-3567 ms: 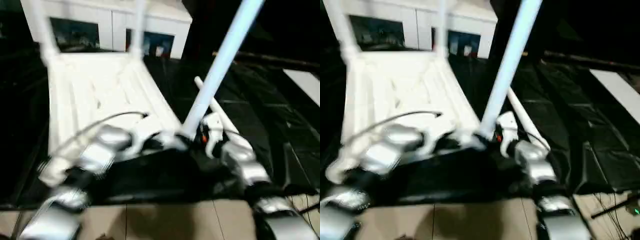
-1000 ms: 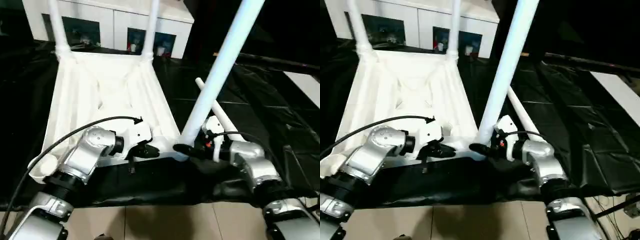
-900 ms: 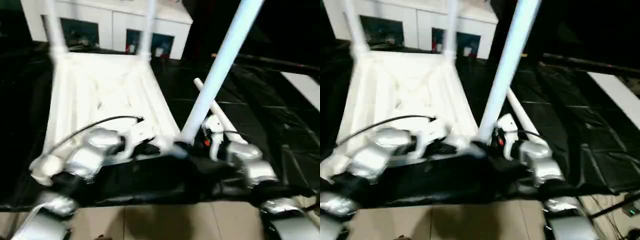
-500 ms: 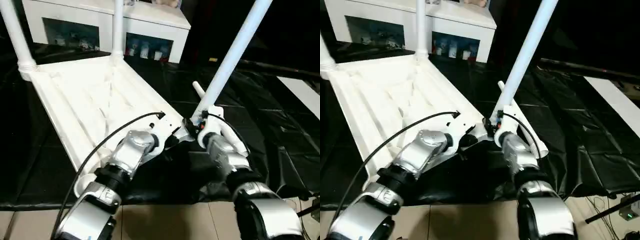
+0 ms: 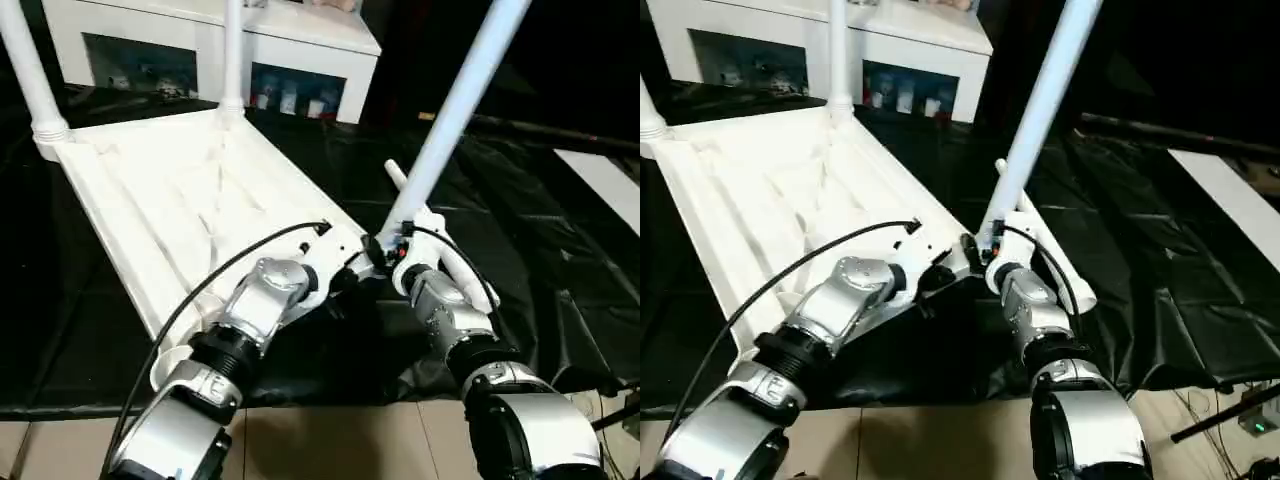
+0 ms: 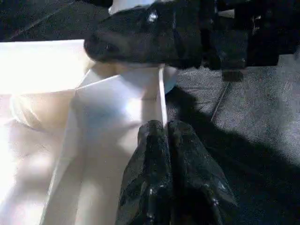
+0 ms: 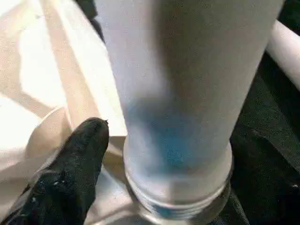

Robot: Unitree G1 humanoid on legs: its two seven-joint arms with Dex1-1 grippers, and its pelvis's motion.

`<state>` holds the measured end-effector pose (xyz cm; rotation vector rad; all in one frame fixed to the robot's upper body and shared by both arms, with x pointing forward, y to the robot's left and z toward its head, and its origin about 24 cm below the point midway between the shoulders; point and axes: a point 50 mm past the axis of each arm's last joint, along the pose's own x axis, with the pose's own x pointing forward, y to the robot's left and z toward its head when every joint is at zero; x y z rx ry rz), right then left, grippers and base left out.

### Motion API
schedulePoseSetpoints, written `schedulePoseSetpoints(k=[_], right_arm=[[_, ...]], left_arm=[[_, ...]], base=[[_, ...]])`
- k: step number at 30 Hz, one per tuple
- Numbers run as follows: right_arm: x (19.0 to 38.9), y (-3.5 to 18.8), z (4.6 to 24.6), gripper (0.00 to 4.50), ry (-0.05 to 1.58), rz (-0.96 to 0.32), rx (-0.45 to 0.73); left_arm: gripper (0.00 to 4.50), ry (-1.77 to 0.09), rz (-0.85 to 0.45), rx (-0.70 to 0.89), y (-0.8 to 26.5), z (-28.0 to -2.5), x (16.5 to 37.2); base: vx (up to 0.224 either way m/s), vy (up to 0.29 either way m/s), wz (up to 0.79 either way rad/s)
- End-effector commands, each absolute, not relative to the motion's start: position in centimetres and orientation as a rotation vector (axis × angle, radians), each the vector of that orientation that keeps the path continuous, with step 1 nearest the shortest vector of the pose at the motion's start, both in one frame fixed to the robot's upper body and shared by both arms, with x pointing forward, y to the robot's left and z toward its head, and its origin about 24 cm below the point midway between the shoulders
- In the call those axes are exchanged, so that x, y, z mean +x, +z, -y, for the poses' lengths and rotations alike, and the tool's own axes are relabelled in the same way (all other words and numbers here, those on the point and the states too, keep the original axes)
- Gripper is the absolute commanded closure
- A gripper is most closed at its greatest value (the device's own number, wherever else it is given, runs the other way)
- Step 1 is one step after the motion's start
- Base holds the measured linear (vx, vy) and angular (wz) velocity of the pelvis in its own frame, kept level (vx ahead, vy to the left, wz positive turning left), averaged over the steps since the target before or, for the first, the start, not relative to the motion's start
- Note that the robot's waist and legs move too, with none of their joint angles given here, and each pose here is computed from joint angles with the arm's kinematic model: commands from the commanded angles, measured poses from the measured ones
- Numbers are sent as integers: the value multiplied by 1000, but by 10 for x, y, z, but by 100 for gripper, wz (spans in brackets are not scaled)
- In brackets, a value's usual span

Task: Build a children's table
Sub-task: Rotate leg to tighten

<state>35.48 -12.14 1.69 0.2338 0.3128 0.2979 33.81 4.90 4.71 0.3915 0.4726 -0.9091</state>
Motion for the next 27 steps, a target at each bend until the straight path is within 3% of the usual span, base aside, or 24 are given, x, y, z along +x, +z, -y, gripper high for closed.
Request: schedulePoseSetpoints(k=[1, 6, 10, 16, 18, 21, 27], right_arm=[[356, 31, 122, 69, 398, -231, 209], [342, 29, 136, 69, 463, -199, 181], [319, 28, 142, 69, 565, -188, 157], [303, 26, 151, 69, 531, -196, 159], [300, 23, 154, 67, 496, -204, 168], [292, 18, 156, 67, 462, -225, 179], [286, 15, 151, 67, 439, -247, 185]], left_arm=[[450, -937, -495, 379, 38, -49, 335], [450, -963, -451, 391, 42, -51, 338], [450, -1000, -397, 439, 45, -57, 339], [450, -992, -322, 448, 51, -64, 345], [397, -1010, -311, 422, 54, -65, 345], [393, -1038, -284, 399, 59, -67, 344], [332, -950, -207, 307, 74, -79, 351]], base=[[0, 0, 0], [0, 0, 0], [0, 0, 0], [0, 0, 0], [0, 0, 0], [0, 0, 0], [0, 0, 0]])
